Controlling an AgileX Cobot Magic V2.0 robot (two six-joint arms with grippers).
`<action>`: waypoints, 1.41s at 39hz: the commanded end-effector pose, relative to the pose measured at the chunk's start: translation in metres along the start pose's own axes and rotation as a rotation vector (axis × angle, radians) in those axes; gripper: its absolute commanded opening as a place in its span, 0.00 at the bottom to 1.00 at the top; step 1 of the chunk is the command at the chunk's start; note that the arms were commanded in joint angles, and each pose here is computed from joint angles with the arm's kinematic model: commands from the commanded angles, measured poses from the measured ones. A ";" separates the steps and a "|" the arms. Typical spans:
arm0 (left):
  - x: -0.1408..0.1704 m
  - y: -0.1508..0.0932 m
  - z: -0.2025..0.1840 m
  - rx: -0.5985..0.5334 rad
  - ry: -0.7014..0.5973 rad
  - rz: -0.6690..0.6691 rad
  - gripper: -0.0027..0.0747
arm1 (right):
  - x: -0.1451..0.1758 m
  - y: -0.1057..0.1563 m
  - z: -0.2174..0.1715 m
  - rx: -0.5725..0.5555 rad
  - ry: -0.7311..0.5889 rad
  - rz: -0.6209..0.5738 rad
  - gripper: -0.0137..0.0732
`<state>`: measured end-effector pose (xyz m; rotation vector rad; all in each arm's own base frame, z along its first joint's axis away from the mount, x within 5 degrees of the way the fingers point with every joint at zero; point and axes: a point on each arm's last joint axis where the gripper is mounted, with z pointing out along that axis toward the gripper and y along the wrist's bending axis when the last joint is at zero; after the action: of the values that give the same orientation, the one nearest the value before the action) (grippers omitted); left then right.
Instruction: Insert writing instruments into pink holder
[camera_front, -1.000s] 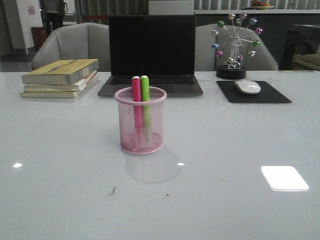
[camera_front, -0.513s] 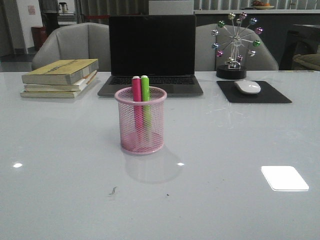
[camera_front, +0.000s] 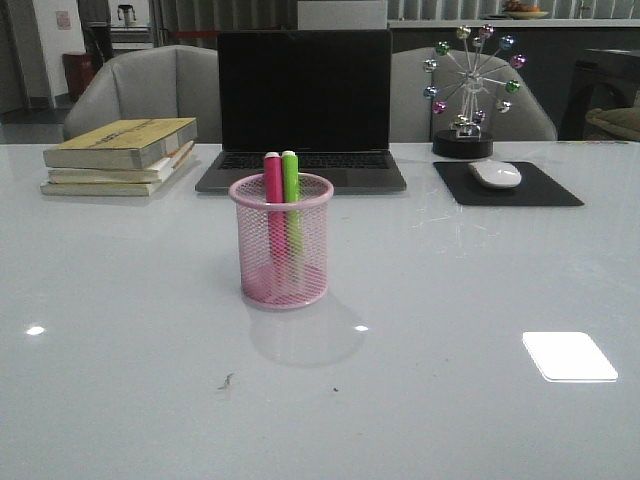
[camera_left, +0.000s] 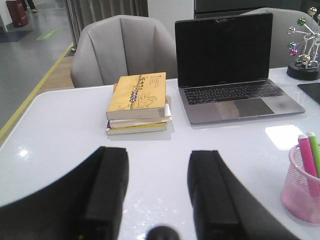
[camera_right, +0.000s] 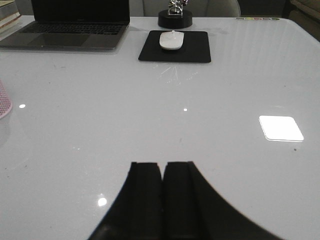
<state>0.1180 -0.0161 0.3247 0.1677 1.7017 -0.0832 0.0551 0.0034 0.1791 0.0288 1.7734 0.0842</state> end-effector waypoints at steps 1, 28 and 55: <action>-0.016 0.004 -0.002 -0.038 -0.100 -0.003 0.50 | -0.007 -0.001 -0.002 0.007 -0.093 0.001 0.21; -0.029 0.010 -0.005 -0.104 -0.242 -0.017 0.15 | -0.007 -0.001 -0.002 0.007 -0.093 0.001 0.21; 0.032 0.010 -0.031 -0.161 -0.233 -0.040 0.15 | -0.007 -0.001 -0.002 0.007 -0.093 0.001 0.21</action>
<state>0.0881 -0.0010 0.2979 0.0213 1.5532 0.0050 0.0551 0.0034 0.1790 0.0288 1.7742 0.0842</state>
